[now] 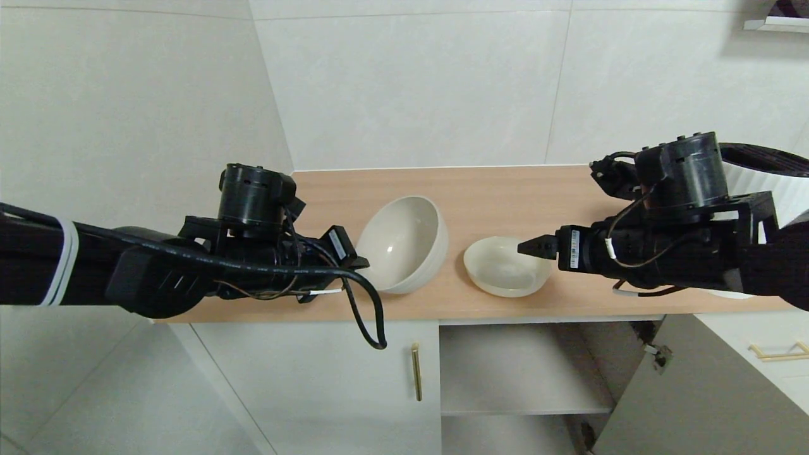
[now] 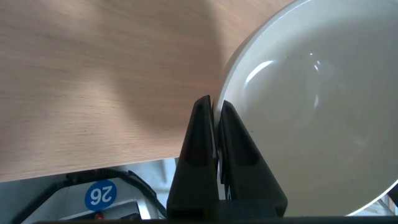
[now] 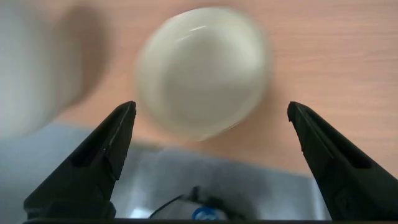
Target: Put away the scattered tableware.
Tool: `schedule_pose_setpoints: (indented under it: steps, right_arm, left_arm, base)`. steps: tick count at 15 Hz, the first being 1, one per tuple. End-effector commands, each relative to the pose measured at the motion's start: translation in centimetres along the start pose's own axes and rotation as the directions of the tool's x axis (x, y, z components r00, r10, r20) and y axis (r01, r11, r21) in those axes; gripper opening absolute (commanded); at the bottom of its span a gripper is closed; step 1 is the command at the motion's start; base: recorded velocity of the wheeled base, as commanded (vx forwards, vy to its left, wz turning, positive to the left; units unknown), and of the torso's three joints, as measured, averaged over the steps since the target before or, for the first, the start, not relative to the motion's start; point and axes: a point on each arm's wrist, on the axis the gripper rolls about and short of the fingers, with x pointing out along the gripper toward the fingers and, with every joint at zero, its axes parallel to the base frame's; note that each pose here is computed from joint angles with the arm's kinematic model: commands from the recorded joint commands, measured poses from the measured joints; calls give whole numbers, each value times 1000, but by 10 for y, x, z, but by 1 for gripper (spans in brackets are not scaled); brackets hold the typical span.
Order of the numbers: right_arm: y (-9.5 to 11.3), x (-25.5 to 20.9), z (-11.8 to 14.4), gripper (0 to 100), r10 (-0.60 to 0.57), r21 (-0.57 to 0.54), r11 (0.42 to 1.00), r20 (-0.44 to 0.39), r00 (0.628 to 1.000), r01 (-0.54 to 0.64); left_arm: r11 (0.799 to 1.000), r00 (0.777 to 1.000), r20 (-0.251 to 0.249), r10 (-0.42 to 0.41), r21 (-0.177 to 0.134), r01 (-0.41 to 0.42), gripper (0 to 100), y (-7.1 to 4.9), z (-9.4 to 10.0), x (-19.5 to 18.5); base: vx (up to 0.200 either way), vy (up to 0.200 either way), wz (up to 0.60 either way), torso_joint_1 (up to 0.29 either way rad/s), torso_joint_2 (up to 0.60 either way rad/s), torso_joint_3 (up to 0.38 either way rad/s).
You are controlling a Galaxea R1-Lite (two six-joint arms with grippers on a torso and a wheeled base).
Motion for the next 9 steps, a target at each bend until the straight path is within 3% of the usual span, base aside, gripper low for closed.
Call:
schedule_pose_setpoints:
  steps: [1, 4, 9]
  right_arm:
    - [-2, 29, -8, 100, -90, -11, 996, -26, 996, 90]
    - [-6, 50, -14, 100, -182, -21, 983, -35, 983, 182]
    - [-15, 65, -16, 100, -233, -17, 973, -41, 972, 232]
  left_arm:
    - [1000, 1000, 7, -8, 2, 8, 0, -2, 1, -4]
    - [1000, 1000, 2, -11, 4, 11, 0, -3, -1, -4]
    - [1000, 1000, -3, -9, 5, 9, 0, -3, -2, -3]
  base:
    - [0, 0, 0, 0, 0, 0]
    - [0, 0, 0, 0, 0, 0]
    - [0, 0, 0, 0, 0, 0]
